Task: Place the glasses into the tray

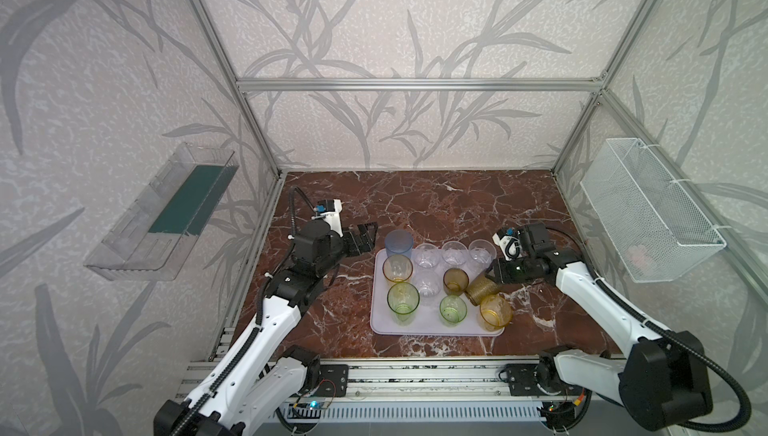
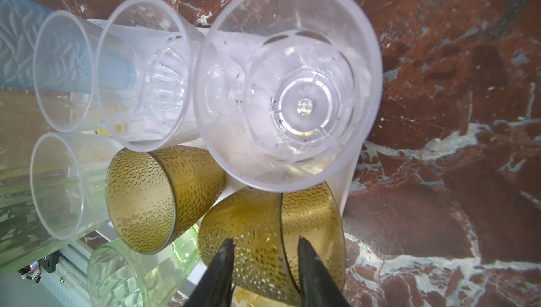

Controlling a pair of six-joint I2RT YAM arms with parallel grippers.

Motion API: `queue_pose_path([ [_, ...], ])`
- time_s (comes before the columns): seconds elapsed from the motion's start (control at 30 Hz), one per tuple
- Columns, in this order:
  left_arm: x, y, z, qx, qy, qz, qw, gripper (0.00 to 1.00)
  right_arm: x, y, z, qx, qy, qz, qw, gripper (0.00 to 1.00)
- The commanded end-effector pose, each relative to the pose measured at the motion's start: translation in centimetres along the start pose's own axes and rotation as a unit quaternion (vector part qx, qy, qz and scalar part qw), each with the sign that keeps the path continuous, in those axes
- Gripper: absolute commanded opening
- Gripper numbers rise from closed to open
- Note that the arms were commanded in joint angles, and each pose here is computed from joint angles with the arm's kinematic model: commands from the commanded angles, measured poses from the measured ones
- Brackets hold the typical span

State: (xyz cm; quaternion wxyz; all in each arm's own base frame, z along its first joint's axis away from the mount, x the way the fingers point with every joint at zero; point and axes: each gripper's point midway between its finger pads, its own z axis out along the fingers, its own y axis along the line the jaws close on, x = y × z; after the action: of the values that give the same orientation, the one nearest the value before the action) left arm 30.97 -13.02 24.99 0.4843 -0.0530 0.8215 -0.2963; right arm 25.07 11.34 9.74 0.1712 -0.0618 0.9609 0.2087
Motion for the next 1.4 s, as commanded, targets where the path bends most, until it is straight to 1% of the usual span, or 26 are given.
queue_pose_path([
  [0.0,0.1,-0.1,0.1,0.008,-0.004,-0.004,1.000,0.99,0.6,0.0,-0.3,-0.001,0.014,0.005,1.000,0.35],
  [0.23,0.1,-0.1,0.0,0.008,-0.006,-0.004,1.000,0.99,1.3,-0.2,-0.4,0.007,0.026,0.011,1.000,0.35],
  [0.27,0.1,-0.1,0.0,0.009,-0.006,-0.004,1.000,0.99,1.4,-0.2,-0.4,0.006,0.028,0.012,1.000,0.37],
  [0.33,0.1,-0.1,0.0,0.008,-0.006,-0.005,1.000,0.99,1.5,-0.2,-0.2,0.003,0.031,0.015,0.999,0.45],
  [0.37,0.1,-0.1,0.0,0.009,-0.006,-0.004,1.000,0.99,1.6,-0.3,-0.2,0.004,0.032,0.017,0.999,0.45],
  [0.57,0.1,-0.2,0.1,0.012,-0.005,-0.007,1.000,0.99,2.2,-0.4,0.7,-0.003,0.049,0.027,0.998,0.41],
  [0.77,0.1,-0.2,0.0,0.012,-0.006,-0.008,1.000,0.99,2.6,-0.6,1.7,-0.006,0.064,0.034,0.997,0.40],
  [0.93,0.1,-0.1,0.1,0.009,-0.005,-0.007,1.000,0.99,2.6,-0.5,1.9,-0.010,0.059,0.035,0.998,0.40],
  [1.03,0.2,0.0,0.2,0.007,-0.004,-0.008,1.000,0.99,2.8,-0.7,1.9,-0.006,0.058,0.038,0.998,0.37],
  [1.13,0.3,0.1,0.2,0.006,-0.002,-0.009,1.000,0.99,3.0,-0.9,2.0,-0.003,0.057,0.041,0.998,0.32],
  [1.37,0.3,0.3,0.2,0.001,-0.004,-0.009,1.000,0.99,2.9,-1.0,1.8,0.004,0.052,0.039,0.998,0.28],
])
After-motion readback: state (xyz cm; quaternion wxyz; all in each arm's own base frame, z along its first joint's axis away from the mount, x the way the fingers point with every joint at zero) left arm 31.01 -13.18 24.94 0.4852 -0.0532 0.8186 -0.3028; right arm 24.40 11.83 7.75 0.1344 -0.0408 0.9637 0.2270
